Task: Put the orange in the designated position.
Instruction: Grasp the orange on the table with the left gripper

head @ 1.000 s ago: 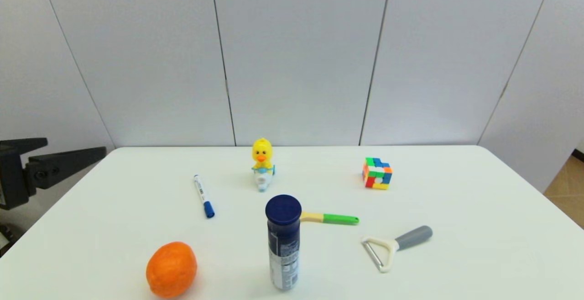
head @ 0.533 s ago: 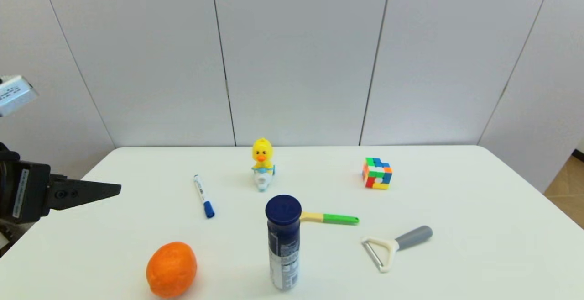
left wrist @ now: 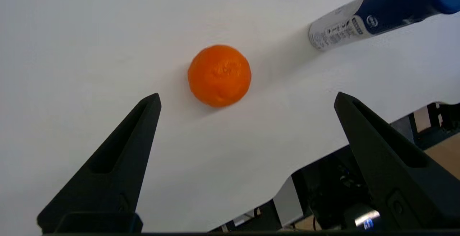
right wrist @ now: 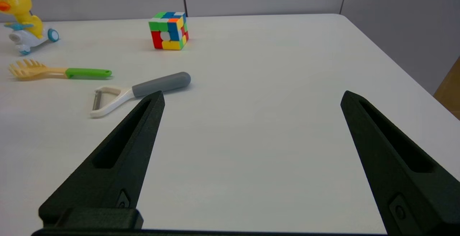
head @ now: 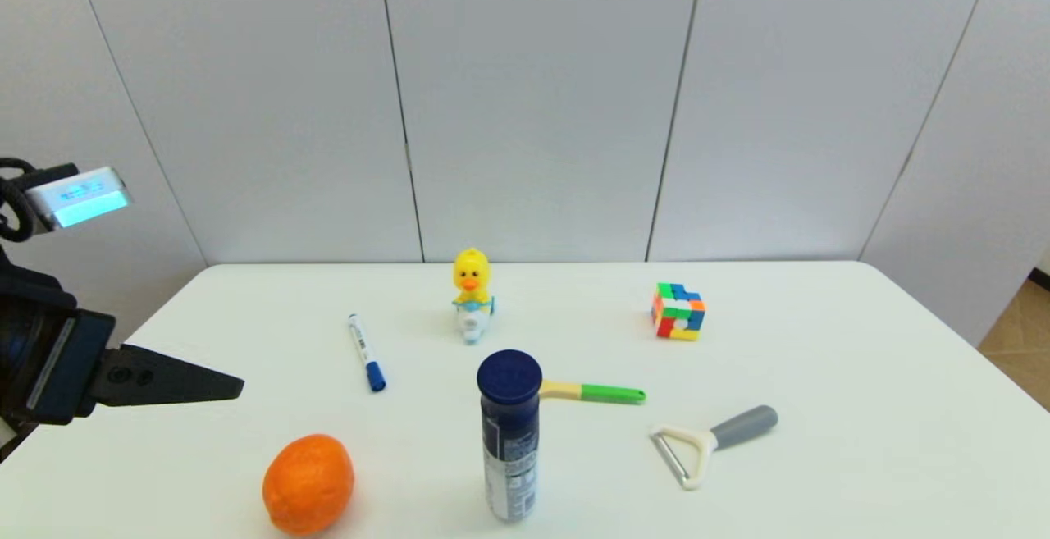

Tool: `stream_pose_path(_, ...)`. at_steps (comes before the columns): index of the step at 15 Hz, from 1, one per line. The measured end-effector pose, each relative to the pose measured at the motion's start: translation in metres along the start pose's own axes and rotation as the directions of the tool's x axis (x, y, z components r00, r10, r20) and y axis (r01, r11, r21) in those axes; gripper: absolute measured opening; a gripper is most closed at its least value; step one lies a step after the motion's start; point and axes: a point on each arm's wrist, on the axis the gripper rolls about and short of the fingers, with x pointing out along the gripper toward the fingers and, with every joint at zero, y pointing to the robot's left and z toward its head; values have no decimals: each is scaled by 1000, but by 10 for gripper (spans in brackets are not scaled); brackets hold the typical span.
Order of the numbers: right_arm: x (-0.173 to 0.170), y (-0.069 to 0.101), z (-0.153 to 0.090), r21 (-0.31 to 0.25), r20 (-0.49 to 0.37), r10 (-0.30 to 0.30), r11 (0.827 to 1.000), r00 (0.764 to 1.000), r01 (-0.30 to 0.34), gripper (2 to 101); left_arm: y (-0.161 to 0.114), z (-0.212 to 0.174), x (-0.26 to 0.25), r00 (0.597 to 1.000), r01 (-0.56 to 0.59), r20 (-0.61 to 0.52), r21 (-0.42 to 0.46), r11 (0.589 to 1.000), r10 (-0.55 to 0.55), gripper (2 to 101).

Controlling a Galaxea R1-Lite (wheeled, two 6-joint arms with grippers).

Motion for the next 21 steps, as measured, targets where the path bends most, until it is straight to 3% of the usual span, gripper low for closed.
stream_pose_path(11,0,0,0,0,-1,0,1000,1000,0,973,22,14,64,957,1,-290,-100,995,-30,979)
stream_pose_path(17,0,0,0,0,0,0,1000,1000,0,973,35,25,113,955,10,-294,-93,996,-37,979)
stream_pose_path(21,0,0,0,0,-1,0,1000,1000,0,973,33,16,136,932,28,-359,-83,996,-56,979)
